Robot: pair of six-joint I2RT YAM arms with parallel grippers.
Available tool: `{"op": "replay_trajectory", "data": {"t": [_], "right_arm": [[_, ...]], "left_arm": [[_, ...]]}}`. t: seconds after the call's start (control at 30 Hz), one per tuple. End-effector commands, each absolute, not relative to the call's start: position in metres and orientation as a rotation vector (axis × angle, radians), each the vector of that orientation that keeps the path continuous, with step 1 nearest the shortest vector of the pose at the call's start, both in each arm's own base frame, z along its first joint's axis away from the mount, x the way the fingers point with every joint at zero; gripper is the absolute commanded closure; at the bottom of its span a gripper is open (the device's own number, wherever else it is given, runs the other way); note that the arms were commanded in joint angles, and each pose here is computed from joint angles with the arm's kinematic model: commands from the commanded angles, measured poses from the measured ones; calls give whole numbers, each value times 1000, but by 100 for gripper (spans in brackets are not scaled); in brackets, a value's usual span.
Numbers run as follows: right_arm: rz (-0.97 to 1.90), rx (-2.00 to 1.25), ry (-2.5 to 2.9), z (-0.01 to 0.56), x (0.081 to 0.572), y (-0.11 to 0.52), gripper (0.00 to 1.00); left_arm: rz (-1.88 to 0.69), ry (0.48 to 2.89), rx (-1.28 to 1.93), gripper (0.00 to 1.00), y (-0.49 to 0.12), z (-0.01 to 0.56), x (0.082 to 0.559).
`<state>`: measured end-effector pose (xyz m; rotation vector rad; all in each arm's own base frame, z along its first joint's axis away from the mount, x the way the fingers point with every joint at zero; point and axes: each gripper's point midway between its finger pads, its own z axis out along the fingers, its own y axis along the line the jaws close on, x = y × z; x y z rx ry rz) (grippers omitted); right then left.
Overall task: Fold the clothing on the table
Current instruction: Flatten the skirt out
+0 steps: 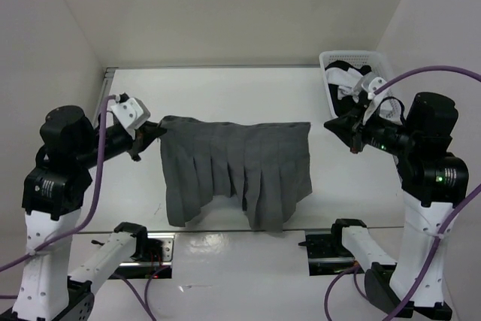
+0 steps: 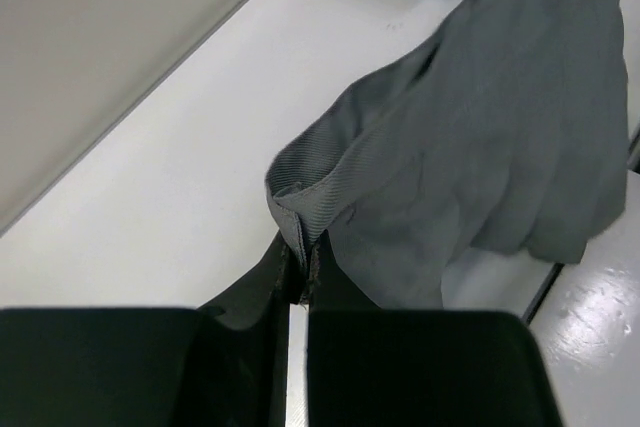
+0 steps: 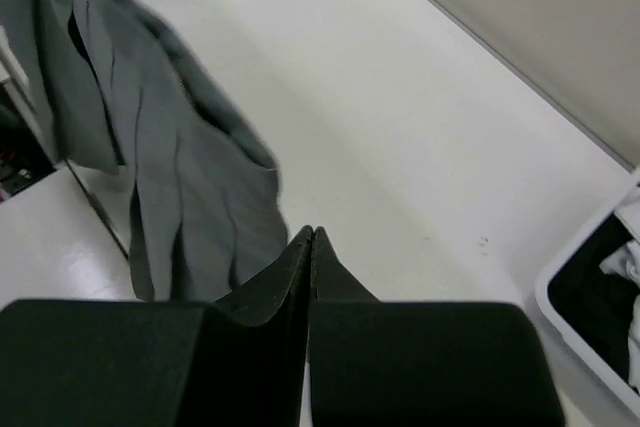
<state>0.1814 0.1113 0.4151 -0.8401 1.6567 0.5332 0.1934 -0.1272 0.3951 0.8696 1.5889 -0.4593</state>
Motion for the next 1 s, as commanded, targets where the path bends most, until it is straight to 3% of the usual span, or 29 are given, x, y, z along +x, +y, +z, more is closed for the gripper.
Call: {"op": "replay_trajectory", "data": {"t": [0.0,0.37,0.67,0.77,0.87,0.97], "right_arm": [[429,-778,1721,410,213,91,100],[401,-697,1987,354,316,75,100],[291,-867,2288,230,372,153,100],[334,-897,2315,203,385,185,90],[425,-916,2361,178,400,207,64],[437,-951,2356,155,414,227,52]], "left_arm": [[-372,1657,836,100,-114,386,223],[-472,1919,854,100,-130,301,332],[-450,2071,780,100,-125,215,400],[-440,2125,710,100,-111,189,416],[-442,2170,667,100,-100,169,427],[-464,2210,644,100,-96,151,426]]}}
